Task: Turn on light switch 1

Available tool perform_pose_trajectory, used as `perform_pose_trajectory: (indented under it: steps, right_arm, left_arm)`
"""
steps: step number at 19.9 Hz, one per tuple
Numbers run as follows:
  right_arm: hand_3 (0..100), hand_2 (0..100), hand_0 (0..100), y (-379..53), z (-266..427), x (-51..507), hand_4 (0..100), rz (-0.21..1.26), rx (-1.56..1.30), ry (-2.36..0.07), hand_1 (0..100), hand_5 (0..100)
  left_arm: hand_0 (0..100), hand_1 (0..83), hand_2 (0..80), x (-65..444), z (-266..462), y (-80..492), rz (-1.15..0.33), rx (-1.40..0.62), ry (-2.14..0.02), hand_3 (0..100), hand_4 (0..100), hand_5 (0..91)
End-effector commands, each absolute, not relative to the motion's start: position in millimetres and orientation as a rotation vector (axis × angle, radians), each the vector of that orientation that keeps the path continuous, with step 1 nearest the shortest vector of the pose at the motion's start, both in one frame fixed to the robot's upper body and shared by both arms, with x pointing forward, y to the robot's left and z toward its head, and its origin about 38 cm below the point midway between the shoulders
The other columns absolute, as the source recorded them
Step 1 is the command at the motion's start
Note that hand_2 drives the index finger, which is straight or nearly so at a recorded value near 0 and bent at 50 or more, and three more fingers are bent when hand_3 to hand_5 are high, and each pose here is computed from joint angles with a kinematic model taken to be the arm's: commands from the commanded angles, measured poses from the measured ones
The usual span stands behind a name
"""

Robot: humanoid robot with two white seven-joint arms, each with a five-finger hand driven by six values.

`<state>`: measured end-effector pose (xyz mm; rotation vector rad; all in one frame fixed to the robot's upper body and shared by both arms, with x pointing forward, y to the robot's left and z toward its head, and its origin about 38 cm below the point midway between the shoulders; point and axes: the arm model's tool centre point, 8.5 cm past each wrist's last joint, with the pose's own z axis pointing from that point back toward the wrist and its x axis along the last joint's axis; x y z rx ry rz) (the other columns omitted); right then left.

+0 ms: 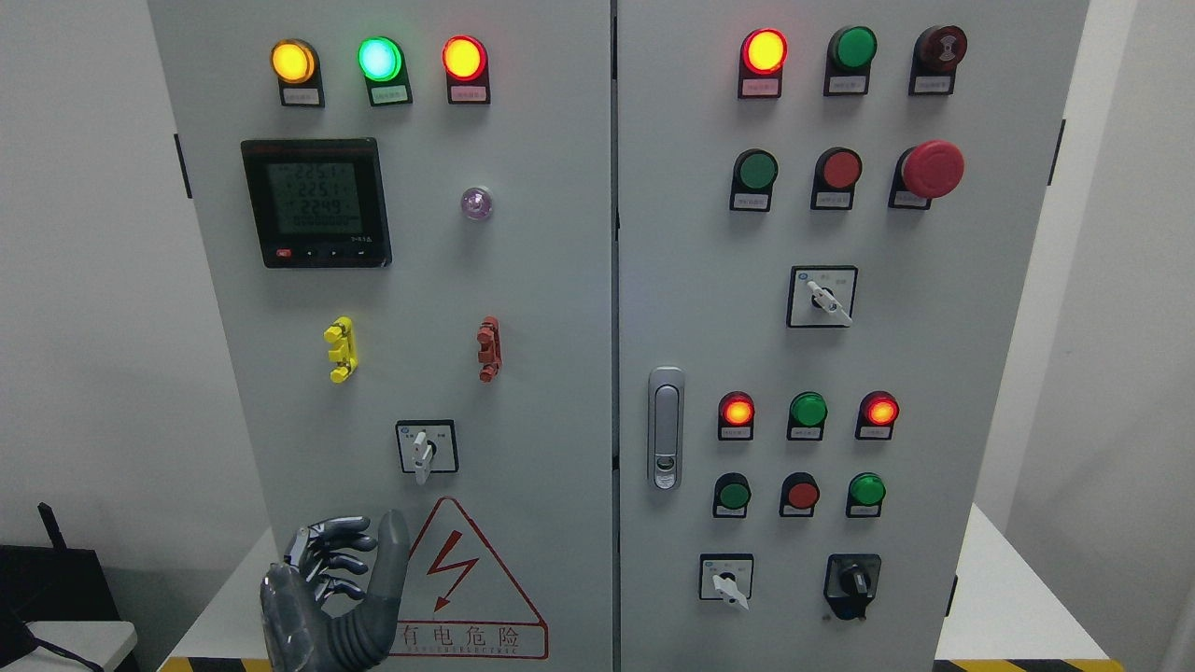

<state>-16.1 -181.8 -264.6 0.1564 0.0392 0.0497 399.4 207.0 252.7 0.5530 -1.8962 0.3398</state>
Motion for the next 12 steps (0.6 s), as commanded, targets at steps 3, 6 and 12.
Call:
perform_pose_trajectory:
  steps: [3, 6, 12]
  right_arm:
    - [0, 0, 12, -182, -265, -16, 0, 0.031, 0.157, 0.039, 39, 0]
    - [0, 0, 12, -182, -265, -16, 0, 0.033, 0.157, 0.039, 39, 0]
    - [0, 0, 12, -182, -265, -16, 0, 0.033, 0.157, 0.039, 39, 0]
  left_arm:
    - [4, 51.7, 50.6, 406, 263, 187, 0.317, 0.549, -1.873, 70, 76, 76.7]
    - [5, 54.5, 50.7, 411, 266, 187, 0.329, 0.562, -1.874, 70, 76, 77.1]
    - [7, 58.0, 50.9, 418, 277, 181, 0.337, 0.581, -1.864, 70, 76, 77.6]
